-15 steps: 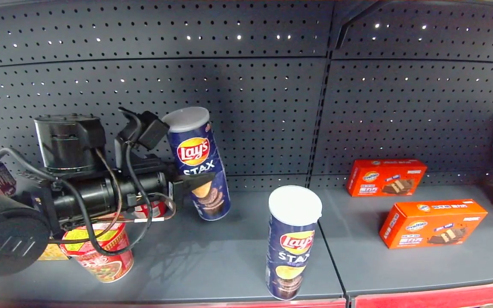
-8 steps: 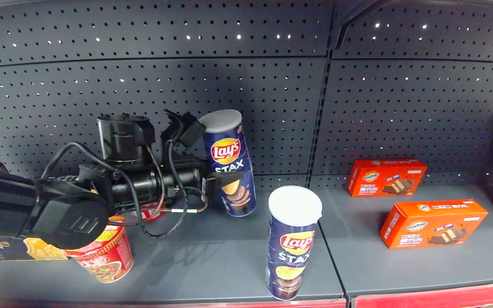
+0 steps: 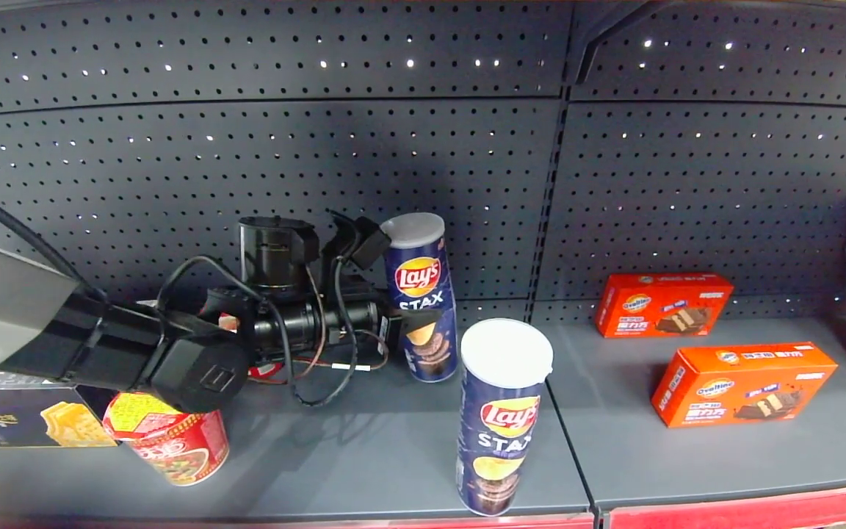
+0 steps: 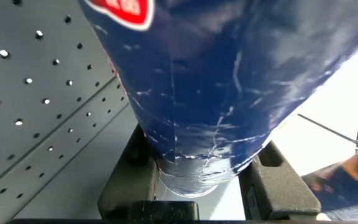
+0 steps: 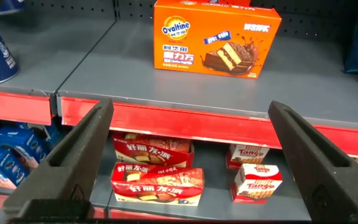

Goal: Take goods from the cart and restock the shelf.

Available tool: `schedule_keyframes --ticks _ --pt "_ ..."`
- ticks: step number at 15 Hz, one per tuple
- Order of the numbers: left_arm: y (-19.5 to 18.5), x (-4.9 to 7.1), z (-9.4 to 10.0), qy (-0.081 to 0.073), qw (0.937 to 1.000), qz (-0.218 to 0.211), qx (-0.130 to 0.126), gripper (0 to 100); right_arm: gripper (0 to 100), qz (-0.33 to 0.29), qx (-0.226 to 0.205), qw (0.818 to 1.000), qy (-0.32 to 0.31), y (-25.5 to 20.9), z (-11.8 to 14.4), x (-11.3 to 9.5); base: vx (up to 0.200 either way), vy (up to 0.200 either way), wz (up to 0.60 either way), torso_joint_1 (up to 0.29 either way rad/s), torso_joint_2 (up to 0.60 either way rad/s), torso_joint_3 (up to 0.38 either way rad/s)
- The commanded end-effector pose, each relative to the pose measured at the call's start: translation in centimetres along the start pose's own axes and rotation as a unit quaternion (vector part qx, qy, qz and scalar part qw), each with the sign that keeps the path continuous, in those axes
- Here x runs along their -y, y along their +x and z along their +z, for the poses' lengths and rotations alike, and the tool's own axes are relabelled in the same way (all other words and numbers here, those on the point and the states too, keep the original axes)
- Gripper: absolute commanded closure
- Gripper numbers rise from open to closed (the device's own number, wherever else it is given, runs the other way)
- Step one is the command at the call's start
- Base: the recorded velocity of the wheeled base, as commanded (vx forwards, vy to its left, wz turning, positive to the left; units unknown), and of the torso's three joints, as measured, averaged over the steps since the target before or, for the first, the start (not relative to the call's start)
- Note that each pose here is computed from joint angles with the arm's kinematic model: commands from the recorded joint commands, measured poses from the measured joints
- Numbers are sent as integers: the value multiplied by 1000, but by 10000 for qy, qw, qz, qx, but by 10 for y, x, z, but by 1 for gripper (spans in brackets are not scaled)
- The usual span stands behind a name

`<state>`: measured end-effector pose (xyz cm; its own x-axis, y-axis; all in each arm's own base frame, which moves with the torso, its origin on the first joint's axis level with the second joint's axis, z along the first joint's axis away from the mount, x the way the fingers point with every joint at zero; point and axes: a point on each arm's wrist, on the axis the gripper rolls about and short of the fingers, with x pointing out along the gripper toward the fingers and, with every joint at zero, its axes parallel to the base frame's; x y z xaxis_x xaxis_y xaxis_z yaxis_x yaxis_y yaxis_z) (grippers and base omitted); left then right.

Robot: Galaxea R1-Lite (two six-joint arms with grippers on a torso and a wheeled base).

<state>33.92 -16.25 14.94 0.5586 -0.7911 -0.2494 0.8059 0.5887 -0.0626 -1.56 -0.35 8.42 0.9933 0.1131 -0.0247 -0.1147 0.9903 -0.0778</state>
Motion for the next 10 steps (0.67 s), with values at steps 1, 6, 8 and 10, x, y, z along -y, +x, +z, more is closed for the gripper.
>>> schedule_keyframes --ticks 1,6,8,10 --pt "10 -5 -7 -37 10000 -6 -73 100 0 1 -7 10000 -7 0 0 0 0 0 0 0 0 0" --pt "26 -14 -13 -60 9999 -8 -100 100 0 1 -7 10000 0 0 0 0 0 0 0 0 0 0" --pt "28 -15 -16 -67 9999 -11 -126 100 0 1 -7 10000 0 0 0 0 0 0 0 0 0 0" --pt "31 -17 -18 -27 10000 5 -26 100 0 1 -7 10000 0 0 0 0 0 0 0 0 0 0"
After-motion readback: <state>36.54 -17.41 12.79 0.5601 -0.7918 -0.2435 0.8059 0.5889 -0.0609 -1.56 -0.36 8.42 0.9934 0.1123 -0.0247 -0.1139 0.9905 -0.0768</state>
